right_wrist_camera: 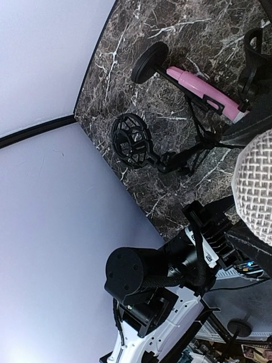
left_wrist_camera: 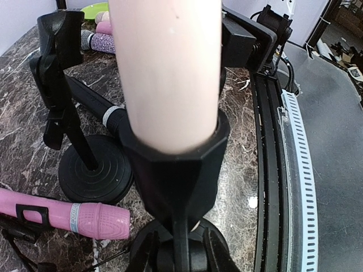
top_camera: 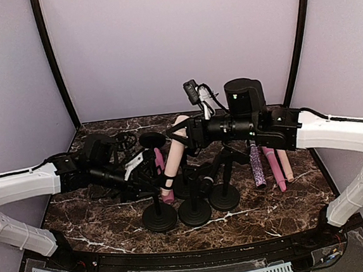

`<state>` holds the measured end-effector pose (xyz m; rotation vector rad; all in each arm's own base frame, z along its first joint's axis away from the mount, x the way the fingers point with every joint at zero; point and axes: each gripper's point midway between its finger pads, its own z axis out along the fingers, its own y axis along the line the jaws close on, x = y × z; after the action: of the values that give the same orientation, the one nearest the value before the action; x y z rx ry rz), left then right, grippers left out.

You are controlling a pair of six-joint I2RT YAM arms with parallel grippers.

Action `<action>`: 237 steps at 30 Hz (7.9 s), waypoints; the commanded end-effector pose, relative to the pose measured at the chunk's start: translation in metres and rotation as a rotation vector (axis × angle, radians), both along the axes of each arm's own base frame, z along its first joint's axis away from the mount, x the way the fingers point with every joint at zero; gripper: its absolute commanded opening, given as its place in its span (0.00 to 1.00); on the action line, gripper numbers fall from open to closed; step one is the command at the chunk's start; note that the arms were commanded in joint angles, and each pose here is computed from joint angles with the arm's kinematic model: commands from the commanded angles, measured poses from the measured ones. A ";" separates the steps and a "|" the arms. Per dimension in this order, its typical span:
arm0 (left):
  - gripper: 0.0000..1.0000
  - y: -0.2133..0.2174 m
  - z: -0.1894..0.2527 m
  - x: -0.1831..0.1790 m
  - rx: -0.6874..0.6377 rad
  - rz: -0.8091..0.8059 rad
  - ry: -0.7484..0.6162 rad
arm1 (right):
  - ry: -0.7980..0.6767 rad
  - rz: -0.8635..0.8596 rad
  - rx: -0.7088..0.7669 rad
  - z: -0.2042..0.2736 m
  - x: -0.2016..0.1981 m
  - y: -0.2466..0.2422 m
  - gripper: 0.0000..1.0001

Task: Remove the microphone from the stand
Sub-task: Remove the microphone from the microphone stand, then place the microphone stand at the center of the board, then place the microphone at the center of the board.

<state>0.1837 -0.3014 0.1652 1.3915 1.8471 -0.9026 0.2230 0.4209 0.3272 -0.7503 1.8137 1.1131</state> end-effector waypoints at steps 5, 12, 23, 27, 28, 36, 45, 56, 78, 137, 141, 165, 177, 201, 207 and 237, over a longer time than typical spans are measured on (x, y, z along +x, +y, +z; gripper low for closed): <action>0.00 0.017 -0.034 0.004 0.138 0.053 0.034 | -0.084 -0.194 0.204 0.092 0.025 -0.026 0.00; 0.00 0.016 -0.037 0.003 0.143 0.043 0.048 | -0.150 -0.188 0.192 0.102 0.025 -0.027 0.00; 0.00 0.014 -0.039 0.001 0.146 0.034 0.063 | -0.256 0.059 0.211 0.119 -0.015 -0.015 0.00; 0.00 0.014 -0.040 0.001 0.150 0.034 0.064 | -0.273 0.099 0.216 0.122 -0.022 -0.016 0.00; 0.00 0.014 -0.041 0.001 0.153 0.034 0.067 | -0.281 0.111 0.220 0.124 -0.024 -0.016 0.00; 0.00 0.013 -0.043 0.000 0.161 0.029 0.069 | -0.329 0.198 0.239 0.130 -0.041 -0.018 0.00; 0.00 0.014 -0.045 0.000 0.168 0.030 0.069 | -0.326 0.172 0.238 0.131 -0.038 -0.020 0.00; 0.00 0.014 -0.048 0.000 0.184 0.034 0.066 | -0.308 0.104 0.217 0.131 -0.026 -0.023 0.00; 0.00 0.013 -0.050 -0.001 0.195 0.031 0.064 | -0.307 0.084 0.220 0.132 -0.023 -0.027 0.00; 0.76 0.002 0.093 0.016 -0.170 0.158 -0.134 | -0.071 -0.849 -0.246 0.020 0.124 -0.285 0.00; 0.80 0.006 0.116 0.024 -0.183 0.224 -0.135 | 0.040 -0.772 -0.277 -0.017 0.135 -0.282 0.00; 0.85 0.071 0.127 0.096 -0.197 0.547 -0.223 | 0.388 -0.472 -0.438 -0.121 0.118 -0.225 0.00; 0.85 0.100 0.115 0.099 -0.132 0.646 -0.363 | 0.528 -0.512 -0.528 -0.197 0.147 -0.209 0.00; 0.84 0.104 0.111 0.099 -0.110 0.650 -0.392 | 0.611 -0.626 -0.517 -0.271 0.191 -0.207 0.21; 0.84 0.104 0.111 0.099 -0.109 0.648 -0.391 | 0.621 -0.636 -0.516 -0.277 0.192 -0.210 0.31; 0.84 0.107 0.117 0.097 -0.126 0.658 -0.416 | 0.547 -0.624 -0.447 -0.233 0.198 -0.215 0.67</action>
<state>0.2808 -0.1983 0.2727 0.7459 1.7578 -0.3658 0.4132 0.2062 0.0590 -0.0386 2.6507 0.4974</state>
